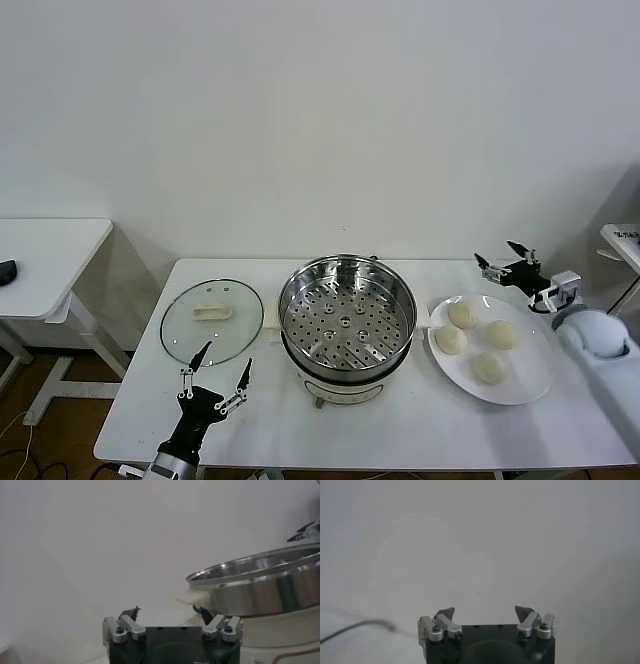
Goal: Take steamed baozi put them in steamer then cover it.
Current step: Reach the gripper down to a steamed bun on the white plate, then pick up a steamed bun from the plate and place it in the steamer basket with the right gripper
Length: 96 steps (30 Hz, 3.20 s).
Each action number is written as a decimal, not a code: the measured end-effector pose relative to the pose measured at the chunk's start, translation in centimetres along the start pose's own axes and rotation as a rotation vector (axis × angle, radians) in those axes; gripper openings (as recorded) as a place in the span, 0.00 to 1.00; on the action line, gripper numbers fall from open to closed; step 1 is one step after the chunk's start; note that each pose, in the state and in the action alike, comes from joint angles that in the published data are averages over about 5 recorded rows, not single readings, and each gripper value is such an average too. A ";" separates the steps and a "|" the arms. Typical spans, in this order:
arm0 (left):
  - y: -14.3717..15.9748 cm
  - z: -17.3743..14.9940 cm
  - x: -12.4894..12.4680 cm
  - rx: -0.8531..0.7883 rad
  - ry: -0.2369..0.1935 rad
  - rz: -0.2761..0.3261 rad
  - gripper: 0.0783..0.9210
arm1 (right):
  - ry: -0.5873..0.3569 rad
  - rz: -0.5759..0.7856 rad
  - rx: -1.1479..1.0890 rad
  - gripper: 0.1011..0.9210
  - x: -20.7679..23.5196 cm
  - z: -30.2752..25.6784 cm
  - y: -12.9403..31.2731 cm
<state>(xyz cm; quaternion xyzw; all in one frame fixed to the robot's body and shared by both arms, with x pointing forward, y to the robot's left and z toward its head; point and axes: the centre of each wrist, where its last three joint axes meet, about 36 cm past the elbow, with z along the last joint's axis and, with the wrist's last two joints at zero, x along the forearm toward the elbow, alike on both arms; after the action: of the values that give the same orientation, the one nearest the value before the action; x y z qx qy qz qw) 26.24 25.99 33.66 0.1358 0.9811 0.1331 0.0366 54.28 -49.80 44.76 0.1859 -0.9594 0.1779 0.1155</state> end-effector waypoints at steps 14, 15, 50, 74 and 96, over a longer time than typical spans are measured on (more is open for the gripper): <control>-0.1 -0.3 0.4 0.001 0.002 -0.027 0.88 | 0.367 -0.551 0.388 0.88 -6.0 -6.2 -7.0; -0.1 -0.3 0.5 0.001 0.003 -0.029 0.88 | 0.394 -0.574 0.416 0.88 -6.6 -6.7 -7.1; -0.4 0.0 1.0 0.008 0.010 -0.044 0.88 | 0.753 -0.822 0.753 0.86 -16.1 -7.2 -1.3; -0.2 0.0 0.7 0.003 -0.002 -0.046 0.88 | 0.617 -0.843 1.004 0.70 -16.0 -16.6 -2.0; -0.1 -0.7 0.5 0.003 -0.026 -0.053 0.88 | 0.081 -1.171 1.834 0.65 -16.5 -36.2 15.0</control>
<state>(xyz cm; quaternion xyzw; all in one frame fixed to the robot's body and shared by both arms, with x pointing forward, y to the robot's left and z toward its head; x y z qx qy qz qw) 25.70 25.85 34.25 0.1117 0.9839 0.1289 0.0528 68.87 -17.71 68.50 0.6236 -0.2195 0.7496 0.0311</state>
